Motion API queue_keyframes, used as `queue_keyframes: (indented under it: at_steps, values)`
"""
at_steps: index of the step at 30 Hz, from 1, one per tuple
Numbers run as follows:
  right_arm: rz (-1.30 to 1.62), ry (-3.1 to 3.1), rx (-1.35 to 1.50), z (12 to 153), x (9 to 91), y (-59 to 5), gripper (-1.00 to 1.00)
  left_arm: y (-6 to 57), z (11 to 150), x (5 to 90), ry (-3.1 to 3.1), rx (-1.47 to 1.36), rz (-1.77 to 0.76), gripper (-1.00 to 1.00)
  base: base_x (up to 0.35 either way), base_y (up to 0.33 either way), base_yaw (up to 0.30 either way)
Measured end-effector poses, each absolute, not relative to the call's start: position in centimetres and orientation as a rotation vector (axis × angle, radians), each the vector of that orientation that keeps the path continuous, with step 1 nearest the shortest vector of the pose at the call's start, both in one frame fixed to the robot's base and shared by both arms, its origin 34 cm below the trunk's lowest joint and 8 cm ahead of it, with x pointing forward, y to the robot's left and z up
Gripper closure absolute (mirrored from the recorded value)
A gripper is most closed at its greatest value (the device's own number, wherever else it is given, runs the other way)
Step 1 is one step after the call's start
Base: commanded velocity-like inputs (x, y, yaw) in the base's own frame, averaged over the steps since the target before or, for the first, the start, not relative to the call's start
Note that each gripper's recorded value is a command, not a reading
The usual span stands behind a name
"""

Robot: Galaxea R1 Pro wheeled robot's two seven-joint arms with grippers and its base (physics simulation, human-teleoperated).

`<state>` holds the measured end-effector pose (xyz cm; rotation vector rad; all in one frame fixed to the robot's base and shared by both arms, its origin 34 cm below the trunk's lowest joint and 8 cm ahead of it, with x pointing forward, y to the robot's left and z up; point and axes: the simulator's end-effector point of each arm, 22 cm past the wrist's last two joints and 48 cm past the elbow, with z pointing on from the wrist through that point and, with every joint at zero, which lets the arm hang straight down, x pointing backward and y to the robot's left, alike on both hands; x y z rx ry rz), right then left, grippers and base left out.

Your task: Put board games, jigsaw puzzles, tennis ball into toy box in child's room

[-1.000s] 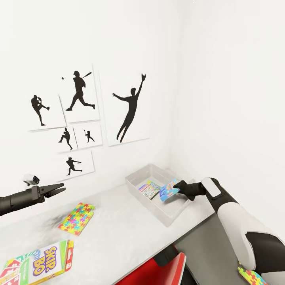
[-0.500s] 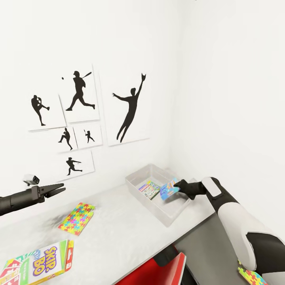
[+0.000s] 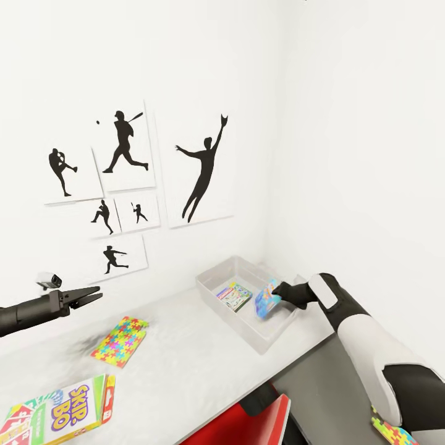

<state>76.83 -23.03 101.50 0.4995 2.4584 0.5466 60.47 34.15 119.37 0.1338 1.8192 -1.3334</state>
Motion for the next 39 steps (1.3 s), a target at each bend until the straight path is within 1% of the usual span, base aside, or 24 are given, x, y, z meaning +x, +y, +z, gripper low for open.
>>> queue_keyframes:
  at_steps: [4,13,18,22,39]
  values:
    - [0.456,2.474,0.455,101.1,76.8,-24.1,1.00,34.2,119.4,60.5,1.819,0.134,-1.333,-1.00,0.000,0.000,0.000]
    - [0.444,2.476,0.448,101.0,76.7,-24.2,1.00,34.1,119.4,60.5,1.819,0.134,-1.333,-1.00,0.000,0.000,0.000]
    - [0.504,2.459,0.440,101.5,77.0,-23.5,1.00,34.1,119.4,60.5,1.819,0.134,-1.333,-1.00,0.000,0.000,0.000]
    - [0.619,2.425,0.404,102.5,77.3,-21.7,1.00,34.1,119.4,60.5,1.819,0.134,-1.333,-1.00,0.000,0.000,0.000]
    - [0.644,2.422,0.387,102.7,77.3,-21.0,1.00,34.1,119.4,60.5,1.819,0.134,-1.333,-1.00,0.000,0.000,0.000]
